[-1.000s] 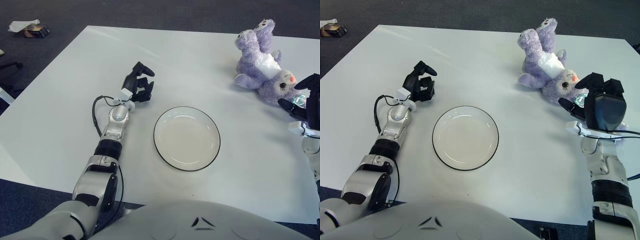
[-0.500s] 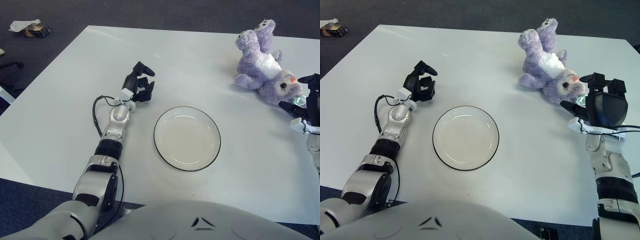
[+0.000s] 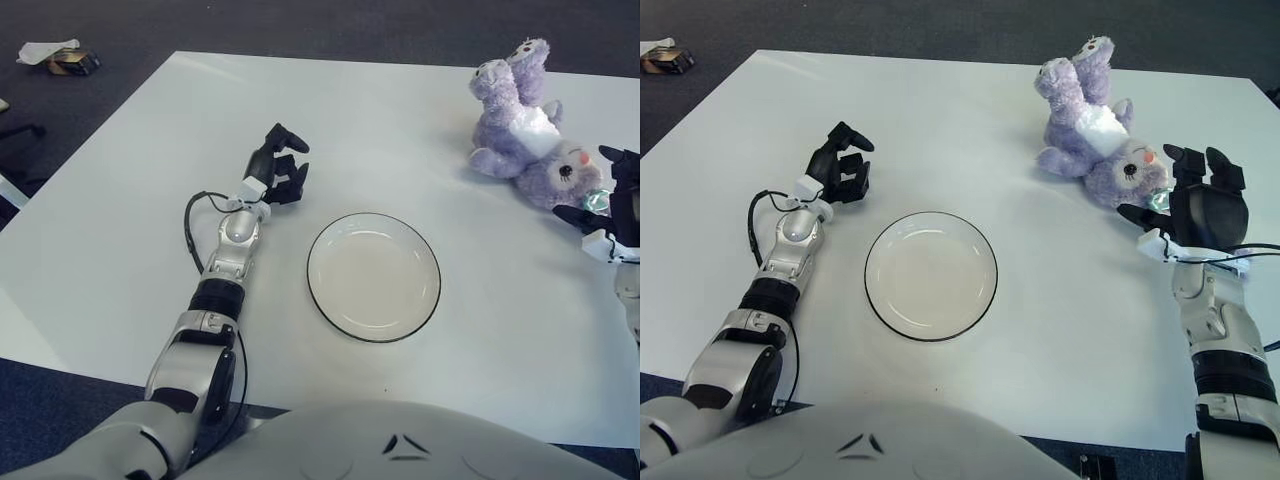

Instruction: Put the doll into the plate.

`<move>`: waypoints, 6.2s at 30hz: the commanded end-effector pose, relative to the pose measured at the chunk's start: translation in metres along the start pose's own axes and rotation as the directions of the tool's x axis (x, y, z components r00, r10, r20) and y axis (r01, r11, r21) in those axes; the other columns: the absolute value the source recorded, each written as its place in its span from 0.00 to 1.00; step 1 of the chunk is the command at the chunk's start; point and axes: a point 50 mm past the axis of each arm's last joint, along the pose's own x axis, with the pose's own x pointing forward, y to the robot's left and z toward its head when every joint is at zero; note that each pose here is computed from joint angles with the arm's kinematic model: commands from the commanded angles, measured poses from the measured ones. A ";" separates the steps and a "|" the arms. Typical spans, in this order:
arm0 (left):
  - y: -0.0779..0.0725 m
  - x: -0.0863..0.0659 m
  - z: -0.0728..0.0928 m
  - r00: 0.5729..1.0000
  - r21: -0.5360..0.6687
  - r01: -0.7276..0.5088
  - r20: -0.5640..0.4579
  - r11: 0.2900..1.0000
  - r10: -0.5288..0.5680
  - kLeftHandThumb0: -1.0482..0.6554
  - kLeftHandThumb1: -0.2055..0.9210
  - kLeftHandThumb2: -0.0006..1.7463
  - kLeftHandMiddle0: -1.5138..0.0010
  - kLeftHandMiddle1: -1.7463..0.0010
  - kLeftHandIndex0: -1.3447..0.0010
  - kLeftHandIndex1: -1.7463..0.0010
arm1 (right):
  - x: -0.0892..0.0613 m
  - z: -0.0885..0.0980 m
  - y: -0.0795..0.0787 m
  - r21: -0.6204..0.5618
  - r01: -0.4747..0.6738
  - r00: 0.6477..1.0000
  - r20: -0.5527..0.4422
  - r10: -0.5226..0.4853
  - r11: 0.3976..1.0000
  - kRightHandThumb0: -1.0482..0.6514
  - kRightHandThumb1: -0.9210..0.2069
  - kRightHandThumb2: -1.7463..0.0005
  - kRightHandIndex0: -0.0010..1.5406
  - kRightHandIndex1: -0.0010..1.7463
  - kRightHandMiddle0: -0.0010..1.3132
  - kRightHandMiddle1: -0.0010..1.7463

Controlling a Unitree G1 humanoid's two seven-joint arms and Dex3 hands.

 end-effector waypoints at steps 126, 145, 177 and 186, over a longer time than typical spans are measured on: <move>-0.002 -0.026 -0.022 0.997 -0.020 -0.001 -0.082 1.000 0.000 0.38 0.73 0.54 0.37 0.00 0.72 0.00 | 0.039 0.011 0.076 -0.174 -0.240 0.963 -0.167 0.212 0.955 0.62 0.62 0.27 0.00 0.95 0.12 0.91; -0.002 -0.027 -0.022 0.996 -0.021 -0.005 -0.087 1.000 0.003 0.39 0.75 0.52 0.38 0.00 0.72 0.00 | 0.041 0.012 0.076 -0.082 -0.258 0.949 -0.211 0.236 0.963 0.89 0.50 0.28 0.37 1.00 0.63 1.00; -0.003 -0.024 -0.024 0.996 -0.024 -0.002 -0.086 1.000 0.000 0.38 0.74 0.53 0.37 0.00 0.72 0.00 | 0.066 0.066 0.047 0.083 -0.123 0.988 0.108 0.113 0.989 0.91 0.62 0.19 0.44 1.00 0.69 1.00; -0.003 -0.024 -0.025 0.996 -0.029 -0.009 -0.089 1.000 0.007 0.39 0.74 0.53 0.38 0.00 0.72 0.00 | 0.075 0.073 0.036 0.111 -0.105 0.983 0.163 0.086 0.988 0.91 0.60 0.19 0.43 1.00 0.68 1.00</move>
